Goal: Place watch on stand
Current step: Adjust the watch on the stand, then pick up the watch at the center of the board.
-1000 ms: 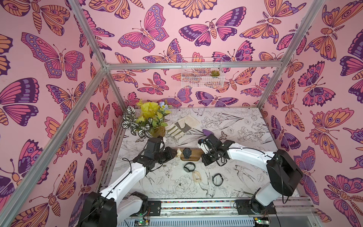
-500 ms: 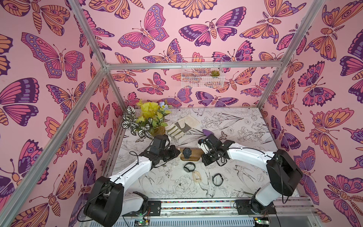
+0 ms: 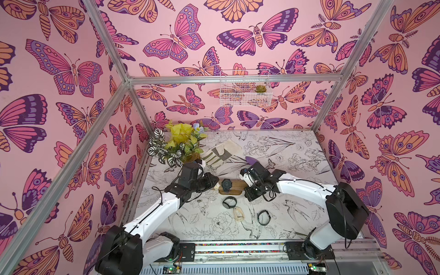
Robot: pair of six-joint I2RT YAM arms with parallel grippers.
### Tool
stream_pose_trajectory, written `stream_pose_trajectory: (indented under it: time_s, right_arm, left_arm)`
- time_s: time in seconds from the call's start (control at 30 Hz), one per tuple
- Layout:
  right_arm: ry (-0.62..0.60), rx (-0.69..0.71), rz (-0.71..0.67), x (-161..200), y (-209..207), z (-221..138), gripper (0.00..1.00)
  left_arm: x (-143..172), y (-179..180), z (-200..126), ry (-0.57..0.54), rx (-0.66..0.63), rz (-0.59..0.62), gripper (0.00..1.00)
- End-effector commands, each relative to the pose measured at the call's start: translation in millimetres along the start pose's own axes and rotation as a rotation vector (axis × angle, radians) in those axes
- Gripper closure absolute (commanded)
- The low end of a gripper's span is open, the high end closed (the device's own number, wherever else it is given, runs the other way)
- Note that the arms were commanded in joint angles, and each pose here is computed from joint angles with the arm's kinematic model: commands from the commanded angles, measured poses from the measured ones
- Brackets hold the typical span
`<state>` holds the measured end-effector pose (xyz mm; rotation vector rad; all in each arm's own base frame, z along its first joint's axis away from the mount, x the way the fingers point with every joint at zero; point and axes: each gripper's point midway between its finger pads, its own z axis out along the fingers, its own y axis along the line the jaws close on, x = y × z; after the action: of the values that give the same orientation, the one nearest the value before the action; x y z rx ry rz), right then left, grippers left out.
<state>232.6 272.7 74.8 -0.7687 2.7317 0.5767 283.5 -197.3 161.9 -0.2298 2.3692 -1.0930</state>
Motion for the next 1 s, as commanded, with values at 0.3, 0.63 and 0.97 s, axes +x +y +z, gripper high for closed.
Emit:
stream_pose_trajectory:
  time_s: [0.3, 0.63, 0.97]
  right_arm:
    - [0.053, -0.044, -0.125, 32.2, 54.0, -7.7, 0.95]
    - [0.105, -0.041, -0.168, 51.6, 70.0, 2.1, 0.90]
    - [0.145, -0.008, -0.191, 60.8, 71.0, 19.9, 0.73]
  left_arm:
    - [5.3, 14.1, -17.6, -0.033, -0.083, 0.007, 0.79]
    - [2.9, 14.6, -23.5, -0.048, -0.090, 0.016, 0.72]
    - [5.7, 23.3, -27.7, -0.052, -0.116, 0.010, 0.62]
